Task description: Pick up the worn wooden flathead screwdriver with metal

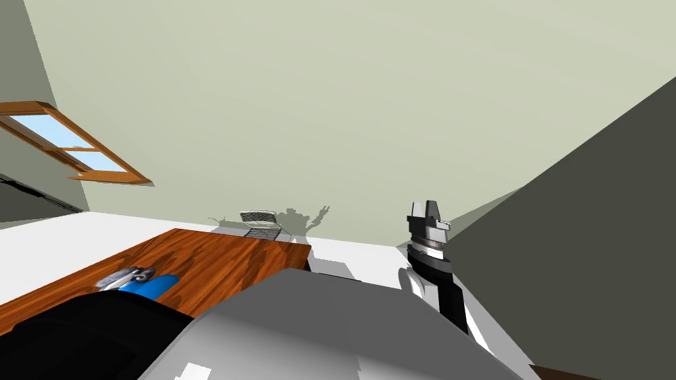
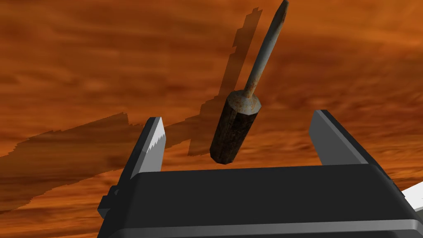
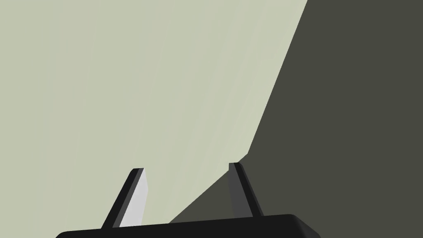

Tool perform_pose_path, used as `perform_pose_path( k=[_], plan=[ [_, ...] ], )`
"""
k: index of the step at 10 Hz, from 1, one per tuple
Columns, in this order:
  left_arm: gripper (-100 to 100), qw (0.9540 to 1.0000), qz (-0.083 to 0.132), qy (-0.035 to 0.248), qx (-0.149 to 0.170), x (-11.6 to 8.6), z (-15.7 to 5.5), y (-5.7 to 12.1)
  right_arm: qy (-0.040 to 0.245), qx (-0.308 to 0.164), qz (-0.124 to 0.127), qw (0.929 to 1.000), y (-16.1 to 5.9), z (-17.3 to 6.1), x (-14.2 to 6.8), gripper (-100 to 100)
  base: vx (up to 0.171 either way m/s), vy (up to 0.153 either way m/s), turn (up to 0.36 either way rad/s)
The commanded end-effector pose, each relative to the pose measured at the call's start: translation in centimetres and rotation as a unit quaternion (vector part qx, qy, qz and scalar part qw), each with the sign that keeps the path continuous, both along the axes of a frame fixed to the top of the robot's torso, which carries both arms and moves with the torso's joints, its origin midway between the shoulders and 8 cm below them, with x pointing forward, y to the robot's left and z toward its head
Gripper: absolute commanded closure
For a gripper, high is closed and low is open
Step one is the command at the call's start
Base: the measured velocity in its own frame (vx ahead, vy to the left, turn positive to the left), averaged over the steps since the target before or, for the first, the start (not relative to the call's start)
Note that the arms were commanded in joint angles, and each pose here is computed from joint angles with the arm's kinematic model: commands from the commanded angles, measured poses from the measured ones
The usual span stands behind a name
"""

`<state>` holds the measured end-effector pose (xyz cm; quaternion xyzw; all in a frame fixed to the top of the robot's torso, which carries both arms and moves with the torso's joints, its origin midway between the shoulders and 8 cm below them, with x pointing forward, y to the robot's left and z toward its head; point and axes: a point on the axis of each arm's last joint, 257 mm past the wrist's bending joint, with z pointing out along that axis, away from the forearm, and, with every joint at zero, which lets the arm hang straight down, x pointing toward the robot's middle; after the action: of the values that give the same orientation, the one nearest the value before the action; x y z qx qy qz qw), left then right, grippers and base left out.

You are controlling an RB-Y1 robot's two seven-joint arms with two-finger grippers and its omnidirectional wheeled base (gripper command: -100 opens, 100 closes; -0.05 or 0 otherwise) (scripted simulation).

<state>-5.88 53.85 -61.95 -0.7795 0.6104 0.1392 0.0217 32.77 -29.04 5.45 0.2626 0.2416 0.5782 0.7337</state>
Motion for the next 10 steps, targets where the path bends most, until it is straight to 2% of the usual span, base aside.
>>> perform_pose_path(
  k=[1,6,7,8,10],
  plan=[
    [-100,1.0,0.0,0.0,0.001,0.0,-0.7,-1.0,0.0,0.0,0.0,1.0,0.0,0.0,0.0,0,-0.003,0.046,0.008],
    [-100,1.0,-0.001,-0.001,0.0,0.0,-2.2,-3.0,0.0,0.0,0.0,1.0,0.0,0.0,0.0,0,-0.006,0.055,0.001],
    [-100,1.0,0.0,0.0,0.0,-0.1,-2.0,-2.6,0.0,0.0,0.0,1.0,0.0,0.0,0.0,0,-0.002,0.027,-0.004],
    [100,1.0,-0.001,-0.001,0.001,-0.1,-2.0,-2.7,0.0,0.0,0.0,1.0,0.0,0.0,0.0,0,0.0,0.0,0.0],
    [100,1.0,0.001,0.003,-0.001,-0.5,-2.0,-2.8,0.0,0.0,0.0,1.0,0.0,0.0,0.0,0,-0.005,-0.004,0.011]
  ],
)
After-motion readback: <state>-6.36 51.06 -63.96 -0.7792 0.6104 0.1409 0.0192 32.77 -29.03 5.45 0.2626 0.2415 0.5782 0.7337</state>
